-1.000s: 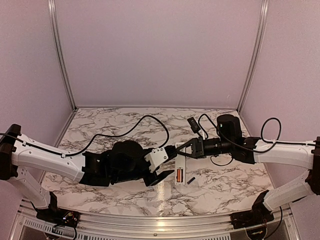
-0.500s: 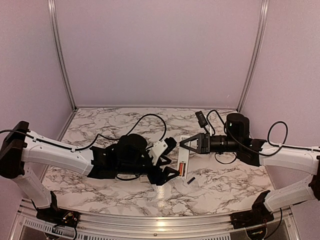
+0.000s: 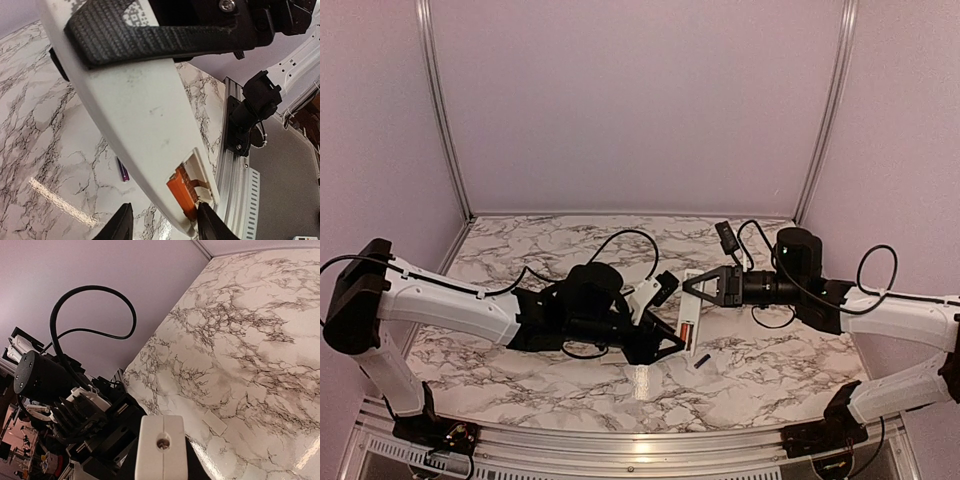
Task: Load the batteries into the remote control
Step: Pick up the battery from the center of the board, then place the battery at the center of the board.
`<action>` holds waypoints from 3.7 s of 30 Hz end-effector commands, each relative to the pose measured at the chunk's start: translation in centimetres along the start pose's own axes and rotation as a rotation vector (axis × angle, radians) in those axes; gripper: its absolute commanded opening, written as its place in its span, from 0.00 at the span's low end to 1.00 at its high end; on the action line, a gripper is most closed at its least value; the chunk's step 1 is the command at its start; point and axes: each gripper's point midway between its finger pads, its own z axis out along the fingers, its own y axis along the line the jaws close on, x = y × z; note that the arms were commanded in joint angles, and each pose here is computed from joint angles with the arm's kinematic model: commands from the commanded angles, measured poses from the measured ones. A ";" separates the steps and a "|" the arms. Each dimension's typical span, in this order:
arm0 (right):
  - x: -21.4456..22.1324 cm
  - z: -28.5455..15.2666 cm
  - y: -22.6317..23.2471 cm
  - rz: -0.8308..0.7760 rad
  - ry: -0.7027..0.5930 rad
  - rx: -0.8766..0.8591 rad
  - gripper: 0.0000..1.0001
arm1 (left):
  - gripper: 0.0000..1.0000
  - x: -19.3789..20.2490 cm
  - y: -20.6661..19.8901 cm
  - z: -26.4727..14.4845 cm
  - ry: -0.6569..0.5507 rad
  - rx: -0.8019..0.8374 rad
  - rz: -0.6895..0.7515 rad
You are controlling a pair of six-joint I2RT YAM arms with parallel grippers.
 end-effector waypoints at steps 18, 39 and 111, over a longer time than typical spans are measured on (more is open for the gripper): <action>-0.7 -9.1 -8.5 0.202 -0.176 0.232 0.00 | 0.65 1.6 5.3 2.9 0.167 -0.213 0.094; 0.6 -16.0 -14.2 0.317 -0.274 0.410 0.00 | 0.43 8.1 5.8 13.5 0.549 -0.240 0.188; -1.0 -15.7 -13.9 0.256 -0.278 0.380 0.00 | 0.00 10.9 23.5 -8.6 -0.139 -1.159 -1.440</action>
